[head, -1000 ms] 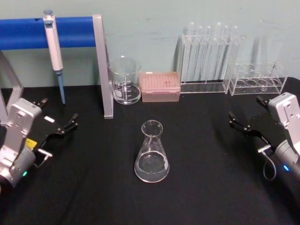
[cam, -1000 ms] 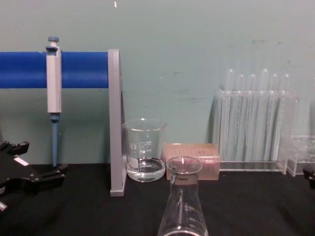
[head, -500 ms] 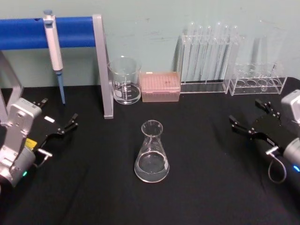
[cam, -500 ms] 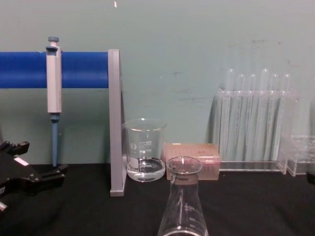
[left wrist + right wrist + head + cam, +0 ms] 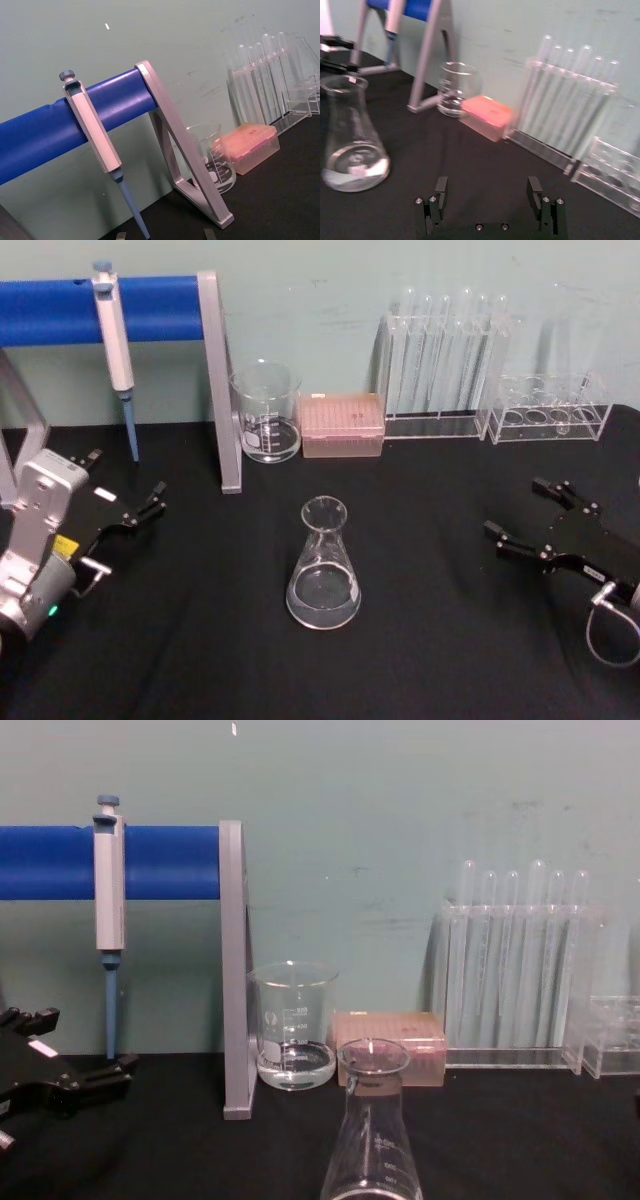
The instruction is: Grasp the erlenmeyer flask with one hand, shake it three times, then place it back.
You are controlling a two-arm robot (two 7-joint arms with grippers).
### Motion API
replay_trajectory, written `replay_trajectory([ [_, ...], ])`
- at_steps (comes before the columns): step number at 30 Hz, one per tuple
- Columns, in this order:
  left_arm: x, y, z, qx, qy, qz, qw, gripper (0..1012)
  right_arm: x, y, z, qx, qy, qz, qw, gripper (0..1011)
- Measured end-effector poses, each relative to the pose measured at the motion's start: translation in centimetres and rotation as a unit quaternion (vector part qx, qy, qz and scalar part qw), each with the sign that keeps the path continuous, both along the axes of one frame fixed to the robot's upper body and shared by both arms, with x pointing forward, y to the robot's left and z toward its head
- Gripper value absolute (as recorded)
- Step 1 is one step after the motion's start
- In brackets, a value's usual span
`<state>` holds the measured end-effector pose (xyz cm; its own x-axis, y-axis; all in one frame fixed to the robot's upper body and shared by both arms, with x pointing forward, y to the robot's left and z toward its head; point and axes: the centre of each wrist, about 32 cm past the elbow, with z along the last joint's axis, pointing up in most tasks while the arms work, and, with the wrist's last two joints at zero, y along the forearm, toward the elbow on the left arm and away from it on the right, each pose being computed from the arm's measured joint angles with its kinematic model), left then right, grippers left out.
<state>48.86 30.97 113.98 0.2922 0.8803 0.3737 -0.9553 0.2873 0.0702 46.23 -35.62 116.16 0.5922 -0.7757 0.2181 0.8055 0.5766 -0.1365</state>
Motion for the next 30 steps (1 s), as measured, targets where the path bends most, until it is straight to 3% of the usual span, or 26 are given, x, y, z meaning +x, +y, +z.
replay_trajectory([
  [7,0.0,0.0,0.0,0.0,0.0,0.0,1.0,1001,-0.1,0.7,0.5,0.021,0.014,0.051,0.9984,1000],
  [12,0.0,0.0,0.0,0.0,0.0,0.0,1.0,1001,0.5,1.8,0.8,0.031,0.016,0.092,0.9952,1000],
  [30,0.0,0.0,0.0,0.0,0.0,0.0,1.0,1001,3.1,5.0,-0.2,0.045,0.042,0.179,0.982,1000],
])
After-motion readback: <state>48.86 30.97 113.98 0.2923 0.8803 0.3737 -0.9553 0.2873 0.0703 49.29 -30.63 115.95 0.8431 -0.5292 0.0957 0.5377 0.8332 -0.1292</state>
